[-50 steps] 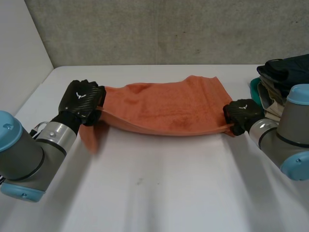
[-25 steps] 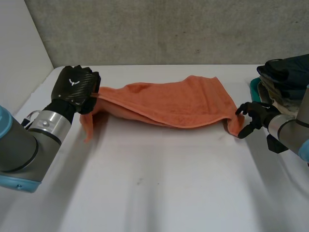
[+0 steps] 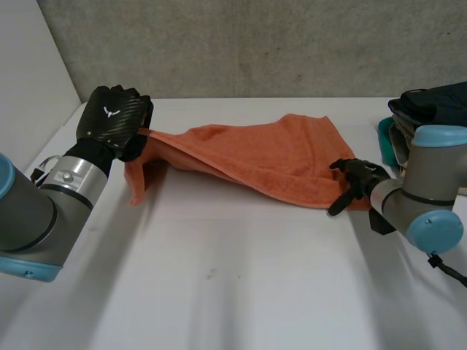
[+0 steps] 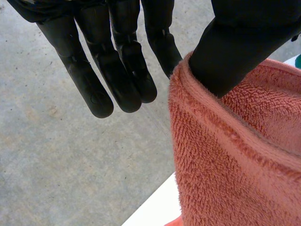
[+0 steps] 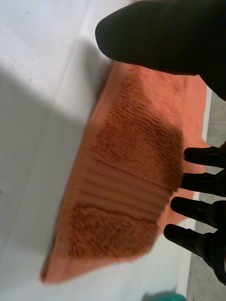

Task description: Fold the laundry.

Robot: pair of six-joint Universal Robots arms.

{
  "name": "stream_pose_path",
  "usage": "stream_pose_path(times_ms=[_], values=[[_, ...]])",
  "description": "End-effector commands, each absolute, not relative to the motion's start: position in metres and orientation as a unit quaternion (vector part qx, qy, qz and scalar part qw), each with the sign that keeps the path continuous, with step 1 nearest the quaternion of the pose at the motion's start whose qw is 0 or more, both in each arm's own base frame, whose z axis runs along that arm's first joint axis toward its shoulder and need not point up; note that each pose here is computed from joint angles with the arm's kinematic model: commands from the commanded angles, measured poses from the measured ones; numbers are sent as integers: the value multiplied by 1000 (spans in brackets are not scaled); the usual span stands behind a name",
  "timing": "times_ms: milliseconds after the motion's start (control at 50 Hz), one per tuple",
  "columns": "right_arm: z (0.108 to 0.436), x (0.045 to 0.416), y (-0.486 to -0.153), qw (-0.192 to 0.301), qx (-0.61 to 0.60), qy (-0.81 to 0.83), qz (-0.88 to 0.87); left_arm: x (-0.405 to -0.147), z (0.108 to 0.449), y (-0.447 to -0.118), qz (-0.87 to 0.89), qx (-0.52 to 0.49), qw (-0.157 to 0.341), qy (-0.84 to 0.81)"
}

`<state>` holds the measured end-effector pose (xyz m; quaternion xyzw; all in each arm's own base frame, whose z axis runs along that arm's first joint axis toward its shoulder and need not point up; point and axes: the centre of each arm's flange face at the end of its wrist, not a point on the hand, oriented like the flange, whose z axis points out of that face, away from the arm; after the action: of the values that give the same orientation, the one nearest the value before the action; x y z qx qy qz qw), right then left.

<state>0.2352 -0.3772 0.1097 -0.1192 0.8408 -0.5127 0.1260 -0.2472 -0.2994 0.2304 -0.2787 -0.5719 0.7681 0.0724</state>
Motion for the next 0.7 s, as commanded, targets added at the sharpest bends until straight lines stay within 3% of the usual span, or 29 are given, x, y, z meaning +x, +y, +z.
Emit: stream_pose_path(times_ms=[20, 200, 420, 700], values=[[110, 238, -378, 97, -148, 827, -534, -247, 233, -300, 766, -273, 78, -576], [159, 233, -367, 28, -220, 777, -589, -246, 242, -300, 770, -266, 85, -573], [135, 223, -367, -38, -311, 767, -560, -251, 248, -298, 776, -266, 91, -564], [109, 224, -381, -43, -353, 758, -547, -252, 253, -300, 781, -263, 92, -558]])
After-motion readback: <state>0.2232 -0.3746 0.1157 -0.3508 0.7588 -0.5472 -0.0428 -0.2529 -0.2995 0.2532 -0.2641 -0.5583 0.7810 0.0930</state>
